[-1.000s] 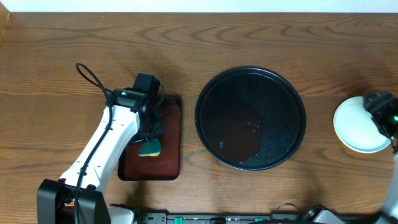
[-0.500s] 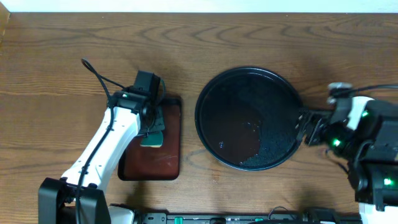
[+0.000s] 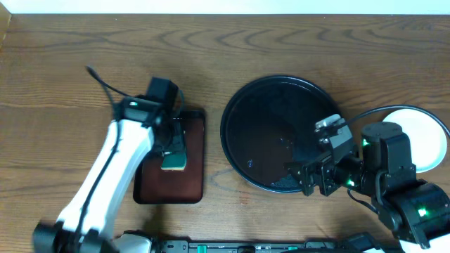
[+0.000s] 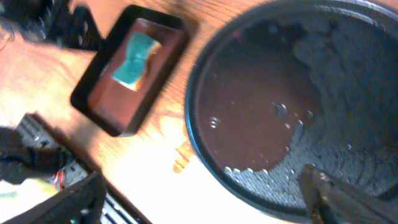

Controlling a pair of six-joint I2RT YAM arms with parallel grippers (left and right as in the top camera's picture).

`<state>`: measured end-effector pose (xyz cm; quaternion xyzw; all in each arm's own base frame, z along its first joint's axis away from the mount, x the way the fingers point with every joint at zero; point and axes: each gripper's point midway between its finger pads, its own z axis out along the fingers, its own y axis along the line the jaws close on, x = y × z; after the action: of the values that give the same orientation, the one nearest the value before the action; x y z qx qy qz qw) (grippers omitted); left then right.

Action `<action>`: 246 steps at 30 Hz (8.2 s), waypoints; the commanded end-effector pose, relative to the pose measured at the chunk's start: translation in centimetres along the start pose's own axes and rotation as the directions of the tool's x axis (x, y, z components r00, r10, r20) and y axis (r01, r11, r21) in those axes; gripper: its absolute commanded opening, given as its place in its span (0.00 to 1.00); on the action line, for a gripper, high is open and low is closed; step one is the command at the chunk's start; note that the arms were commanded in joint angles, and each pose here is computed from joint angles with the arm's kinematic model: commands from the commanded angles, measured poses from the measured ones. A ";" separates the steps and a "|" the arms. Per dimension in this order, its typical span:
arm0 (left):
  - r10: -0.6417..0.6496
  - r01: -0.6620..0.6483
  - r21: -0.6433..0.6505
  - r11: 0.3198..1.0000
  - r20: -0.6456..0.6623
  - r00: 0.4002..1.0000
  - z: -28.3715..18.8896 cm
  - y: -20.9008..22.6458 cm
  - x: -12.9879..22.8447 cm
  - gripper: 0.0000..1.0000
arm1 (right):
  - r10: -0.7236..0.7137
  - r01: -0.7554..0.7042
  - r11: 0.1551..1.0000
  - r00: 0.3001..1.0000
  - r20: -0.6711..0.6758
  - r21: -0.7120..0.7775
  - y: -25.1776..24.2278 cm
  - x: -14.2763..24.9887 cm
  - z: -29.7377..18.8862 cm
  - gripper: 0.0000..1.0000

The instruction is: Clean dirty plates on tray and stack at the side

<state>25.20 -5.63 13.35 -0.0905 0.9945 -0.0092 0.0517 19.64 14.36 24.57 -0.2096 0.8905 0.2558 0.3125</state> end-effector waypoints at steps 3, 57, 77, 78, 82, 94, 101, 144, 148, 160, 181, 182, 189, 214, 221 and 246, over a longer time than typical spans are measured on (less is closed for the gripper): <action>0.013 -0.039 0.126 0.991 0.202 0.979 -8.9 0.1 1.4 0.64 | -0.111 0.110 0.994 0.988 0.111 0.017 1.9 -2.8 -2.6 0.99; -0.040 -0.079 0.216 0.973 0.496 0.867 -16.2 4.2 9.6 0.79 | -0.256 -0.026 0.854 0.848 0.465 0.519 -11.3 5.1 -1.8 0.99; -0.040 -0.079 0.216 0.973 0.496 0.867 -16.2 4.2 9.6 0.79 | -0.333 -0.054 0.852 0.711 0.619 0.521 -13.7 4.6 1.6 0.99; -0.040 -0.079 0.216 0.973 0.496 0.867 -16.2 4.2 9.6 0.79 | -0.333 -0.054 0.852 0.711 0.619 0.521 -13.7 4.6 1.6 0.99; -0.040 -0.079 0.216 0.973 0.496 0.867 -16.2 4.2 9.6 0.79 | -0.333 -0.054 0.852 0.712 0.618 0.521 -13.7 4.7 1.6 0.99; -0.040 -0.079 0.216 0.973 0.496 0.867 -16.2 4.2 9.6 0.80 | -0.333 -0.054 0.852 0.712 0.618 0.521 -13.7 4.7 1.6 0.99; -0.042 -0.071 0.197 0.978 0.517 0.855 -16.3 4.5 9.1 0.80 | -0.333 -0.054 0.852 0.712 0.618 0.521 -13.7 4.7 1.6 0.99; -0.331 -0.083 0.343 0.935 0.934 0.134 -4.3 6.3 -1.1 0.80 | -0.333 -0.054 0.852 0.712 0.618 0.521 -13.7 4.7 1.6 0.99; -0.316 -0.056 0.334 0.941 0.926 0.206 -2.4 6.4 -0.8 0.80 | -0.333 -0.054 0.852 0.712 0.618 0.521 -13.7 4.7 1.6 0.99; -0.298 -0.023 0.319 0.948 0.906 0.300 0.0 6.5 -0.4 0.80 | -0.333 -0.054 0.852 0.712 0.618 0.521 -13.7 4.7 1.6 0.99; -0.298 -0.023 0.319 0.948 0.906 0.300 0.0 6.5 -0.4 0.80 | -0.333 -0.054 0.852 0.712 0.618 0.521 -13.7 4.7 1.6 0.99; -0.298 -0.023 0.319 0.948 0.906 0.300 0.0 6.5 -0.4 0.80 | -0.333 -0.054 0.852 0.712 0.618 0.521 -13.7 4.7 1.6 0.99; -0.298 -0.023 0.319 0.948 0.906 0.300 0.0 6.5 -0.4 0.80 | -0.333 -0.054 0.852 0.712 0.618 0.521 -13.7 4.7 1.6 0.99; -0.298 -0.023 0.319 0.948 0.906 0.300 0.0 6.5 -0.4 0.80 | -0.333 -0.054 0.852 0.712 0.618 0.521 -13.7 4.7 1.6 0.99; -0.298 -0.023 0.319 0.948 0.906 0.300 0.0 6.5 -0.4 0.80 | -0.333 -0.054 0.852 0.712 0.618 0.521 -13.7 4.7 1.6 0.99; -0.298 -0.023 0.319 0.948 0.906 0.300 0.0 6.5 -0.4 0.80 | -0.333 -0.054 0.852 0.713 0.618 0.521 -13.7 4.7 1.6 0.99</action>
<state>24.56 0.38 14.95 -0.1482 0.7316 -0.1111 0.6560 24.31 3.90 15.99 -0.0889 0.7241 0.0491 0.6821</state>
